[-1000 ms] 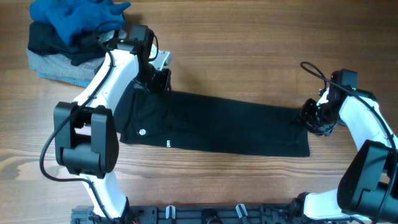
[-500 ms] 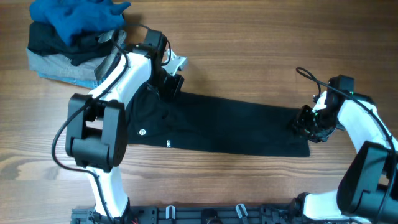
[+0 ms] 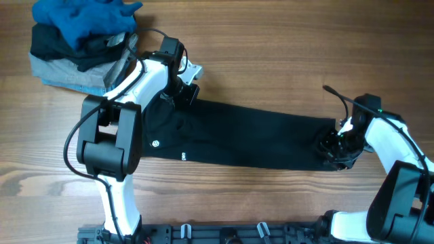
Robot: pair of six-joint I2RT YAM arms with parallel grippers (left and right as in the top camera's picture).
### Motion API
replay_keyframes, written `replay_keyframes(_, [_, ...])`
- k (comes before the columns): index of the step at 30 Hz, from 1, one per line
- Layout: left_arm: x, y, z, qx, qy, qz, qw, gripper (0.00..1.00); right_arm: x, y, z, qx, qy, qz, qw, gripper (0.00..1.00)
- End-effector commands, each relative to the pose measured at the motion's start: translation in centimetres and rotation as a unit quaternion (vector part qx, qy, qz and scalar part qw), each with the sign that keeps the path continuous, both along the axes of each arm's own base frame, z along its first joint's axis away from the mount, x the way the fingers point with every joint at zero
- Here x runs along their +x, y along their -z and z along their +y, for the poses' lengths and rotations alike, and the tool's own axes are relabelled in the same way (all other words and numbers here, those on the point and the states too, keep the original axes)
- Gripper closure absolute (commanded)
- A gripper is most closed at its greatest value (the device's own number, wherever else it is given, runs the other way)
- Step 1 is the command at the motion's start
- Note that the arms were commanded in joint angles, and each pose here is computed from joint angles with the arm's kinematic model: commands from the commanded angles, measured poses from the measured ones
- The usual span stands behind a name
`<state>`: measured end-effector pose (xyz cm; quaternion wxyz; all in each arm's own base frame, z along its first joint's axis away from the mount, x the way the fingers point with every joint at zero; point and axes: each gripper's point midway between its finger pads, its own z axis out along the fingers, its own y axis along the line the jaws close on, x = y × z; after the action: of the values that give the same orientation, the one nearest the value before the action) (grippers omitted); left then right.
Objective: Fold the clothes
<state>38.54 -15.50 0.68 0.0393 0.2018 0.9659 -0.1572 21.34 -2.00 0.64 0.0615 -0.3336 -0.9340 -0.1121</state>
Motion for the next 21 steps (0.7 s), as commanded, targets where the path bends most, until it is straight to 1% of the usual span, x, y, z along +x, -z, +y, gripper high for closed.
replay_keyframes(1, [-0.3,0.9,0.4,0.011,0.010,0.005,1.000,0.95,0.4,0.6,-0.1,-0.005,0.015,-0.019,1.000,0.65])
replay_keyframes(3, [-0.5,0.9,0.4,0.012,0.010,0.008,1.000,0.95,0.5,0.5,-0.2,-0.005,0.015,-0.020,1.000,0.74])
replay_keyframes(6, [-0.5,0.9,0.4,0.012,0.010,0.008,1.000,0.96,0.2,0.3,-0.5,-0.014,0.013,-0.010,1.000,0.77])
replay_keyframes(7, [-0.4,0.9,0.6,0.016,0.009,0.007,1.000,0.96,-0.1,0.2,-0.6,-0.019,0.012,-0.002,1.000,0.82])
replay_keyframes(8, [-0.2,1.0,1.2,0.025,0.003,0.005,1.000,0.96,-1.1,0.1,-1.1,-0.035,0.014,0.022,0.999,0.92])
replay_keyframes(11, [0.1,1.0,2.1,0.026,-0.018,0.008,0.999,0.96,-2.6,-0.2,-2.0,-0.067,0.050,0.066,0.994,0.94])
replay_keyframes(12, [0.2,1.0,2.4,0.026,-0.029,0.010,0.999,0.96,-2.8,-0.3,-2.2,-0.074,0.062,0.073,0.993,0.92])
replay_keyframes(13, [0.3,1.0,2.7,0.026,-0.033,0.010,0.999,0.96,-2.8,-0.3,-2.2,-0.075,0.062,0.072,0.993,0.84])
replay_keyframes(14, [0.4,1.0,3.1,0.026,-0.037,0.010,0.999,0.96,-2.6,-0.3,-2.2,-0.076,0.061,0.068,0.993,0.64])
replay_keyframes(15, [0.5,1.0,3.2,0.026,-0.039,0.010,0.999,0.96,-2.1,-0.2,-2.0,-0.066,0.045,0.054,0.995,0.52])
replay_keyframes(16, [0.6,1.0,3.4,0.026,-0.042,0.010,0.999,0.96,-1.4,-0.3,-1.6,-0.050,0.023,0.034,0.998,0.50])
replay_keyframes(17, [0.6,1.0,3.5,0.026,-0.043,0.010,0.999,0.86,0.6,-0.8,-0.2,0.000,-0.029,-0.021,0.999,0.50])
replay_keyframes(18, [0.6,1.0,3.5,0.026,-0.043,0.010,0.999,0.82,2.6,-1.8,1.2,0.046,-0.076,-0.078,0.993,0.51])
replay_keyframes(19, [0.7,1.0,3.5,0.026,-0.043,0.009,0.999,0.80,4.2,-3.1,2.3,0.080,-0.105,-0.123,0.984,0.52])
replay_keyframes(21, [0.7,0.4,3.5,0.025,-0.043,0.009,0.999,0.78,6.4,-5.0,2.6,0.094,-0.121,-0.167,0.974,0.54])
